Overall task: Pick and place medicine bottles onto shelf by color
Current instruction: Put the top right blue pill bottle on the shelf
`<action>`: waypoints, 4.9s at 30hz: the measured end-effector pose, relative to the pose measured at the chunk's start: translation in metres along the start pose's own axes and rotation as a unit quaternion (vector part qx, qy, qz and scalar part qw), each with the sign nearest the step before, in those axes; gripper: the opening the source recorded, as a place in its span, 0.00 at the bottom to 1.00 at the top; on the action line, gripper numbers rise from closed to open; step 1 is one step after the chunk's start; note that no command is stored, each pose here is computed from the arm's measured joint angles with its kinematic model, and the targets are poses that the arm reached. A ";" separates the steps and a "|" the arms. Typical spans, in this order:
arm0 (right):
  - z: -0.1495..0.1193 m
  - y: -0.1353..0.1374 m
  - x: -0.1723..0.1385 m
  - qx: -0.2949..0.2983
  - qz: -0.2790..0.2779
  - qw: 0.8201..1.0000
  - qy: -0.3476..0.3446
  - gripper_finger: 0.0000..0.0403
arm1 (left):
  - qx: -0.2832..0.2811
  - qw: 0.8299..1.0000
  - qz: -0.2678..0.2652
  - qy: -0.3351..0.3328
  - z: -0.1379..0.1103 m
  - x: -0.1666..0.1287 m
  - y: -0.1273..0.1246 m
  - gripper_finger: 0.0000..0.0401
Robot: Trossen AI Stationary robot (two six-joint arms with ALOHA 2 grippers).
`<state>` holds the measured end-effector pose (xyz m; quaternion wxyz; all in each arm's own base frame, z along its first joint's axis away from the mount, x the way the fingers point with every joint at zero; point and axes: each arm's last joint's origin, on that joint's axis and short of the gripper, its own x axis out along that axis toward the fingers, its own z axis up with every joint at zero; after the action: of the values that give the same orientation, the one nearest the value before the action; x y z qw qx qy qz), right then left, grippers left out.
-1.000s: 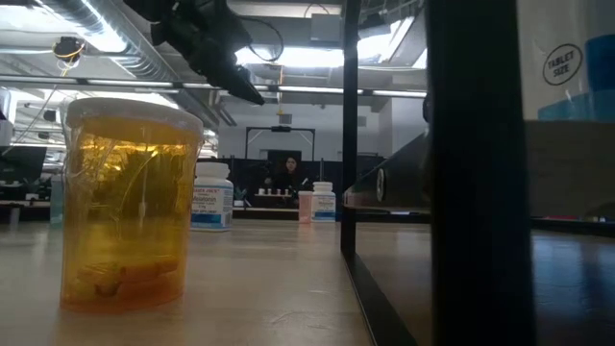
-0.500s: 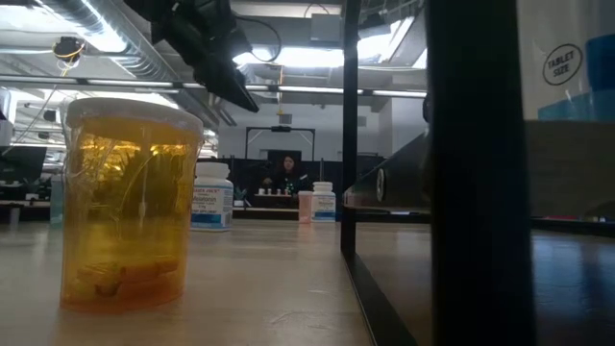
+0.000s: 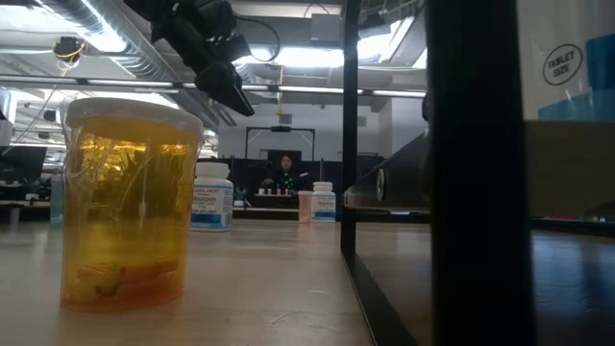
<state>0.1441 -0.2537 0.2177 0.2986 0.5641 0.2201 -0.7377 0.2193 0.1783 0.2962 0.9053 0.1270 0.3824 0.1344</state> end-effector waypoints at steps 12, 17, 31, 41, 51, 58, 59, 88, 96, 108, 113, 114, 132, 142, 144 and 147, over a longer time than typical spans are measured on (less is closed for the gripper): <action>0.001 0.004 0.000 0.006 0.021 1.000 -0.004 0.64 | 0.000 1.000 0.000 0.000 0.000 0.000 0.000 0.69; 0.001 0.004 0.000 0.006 0.021 1.000 -0.002 0.64 | 0.000 1.000 0.000 0.000 0.000 0.000 0.000 0.69; -0.002 0.005 0.000 0.004 0.030 0.999 0.034 0.64 | -0.001 1.000 0.000 0.000 0.000 0.000 0.000 0.69; -0.002 0.004 0.000 0.004 0.027 0.999 0.032 0.64 | 0.000 1.000 0.000 0.000 0.000 0.000 0.000 0.69; -0.009 -0.007 0.018 -0.004 -0.004 0.999 0.037 0.64 | 0.000 1.000 0.000 0.000 0.000 0.000 0.000 0.69; -0.011 -0.009 0.026 0.000 -0.001 0.999 0.034 0.64 | 0.000 1.000 0.000 0.000 0.000 0.000 0.000 0.69; -0.010 -0.009 0.026 0.001 -0.001 1.000 0.031 0.64 | 0.000 1.000 0.000 0.000 0.000 0.000 0.000 0.69; -0.006 -0.004 0.026 -0.001 0.014 1.000 -0.026 0.64 | 0.000 1.000 0.000 0.000 0.000 0.000 0.000 0.69; -0.006 -0.003 0.026 0.000 0.019 0.999 -0.027 0.64 | 0.000 1.000 0.000 0.000 0.000 0.000 0.000 0.69; -0.007 -0.003 0.026 -0.001 0.022 1.000 -0.014 0.64 | 0.000 1.000 0.001 0.000 0.000 0.000 0.000 0.69; -0.007 -0.003 0.026 -0.001 0.022 1.000 -0.013 0.64 | 0.000 1.000 0.001 0.000 0.000 0.000 0.000 0.69; -0.007 -0.003 0.026 0.000 0.023 1.000 -0.013 0.64 | 0.000 1.000 0.000 0.000 0.000 0.000 0.000 0.69; -0.004 0.008 0.025 0.026 0.077 0.996 -0.025 0.64 | 0.000 1.000 0.001 0.000 0.000 0.000 0.000 0.69; -0.005 0.004 0.025 -0.010 0.059 0.998 -0.025 0.64 | 0.000 1.000 0.001 0.000 0.000 0.000 0.000 0.69; -0.005 0.004 0.025 -0.005 0.058 0.998 -0.023 0.64 | 0.000 1.000 0.000 0.000 0.000 0.000 0.000 0.69; -0.005 0.004 0.025 -0.004 0.061 0.998 -0.017 0.64 | 0.000 1.000 0.001 0.000 0.000 0.000 0.000 0.69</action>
<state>0.1460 -0.2583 0.1920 0.3489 0.5630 0.1828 -0.7266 0.2192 0.1782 0.2964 0.9053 0.1269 0.3823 0.1350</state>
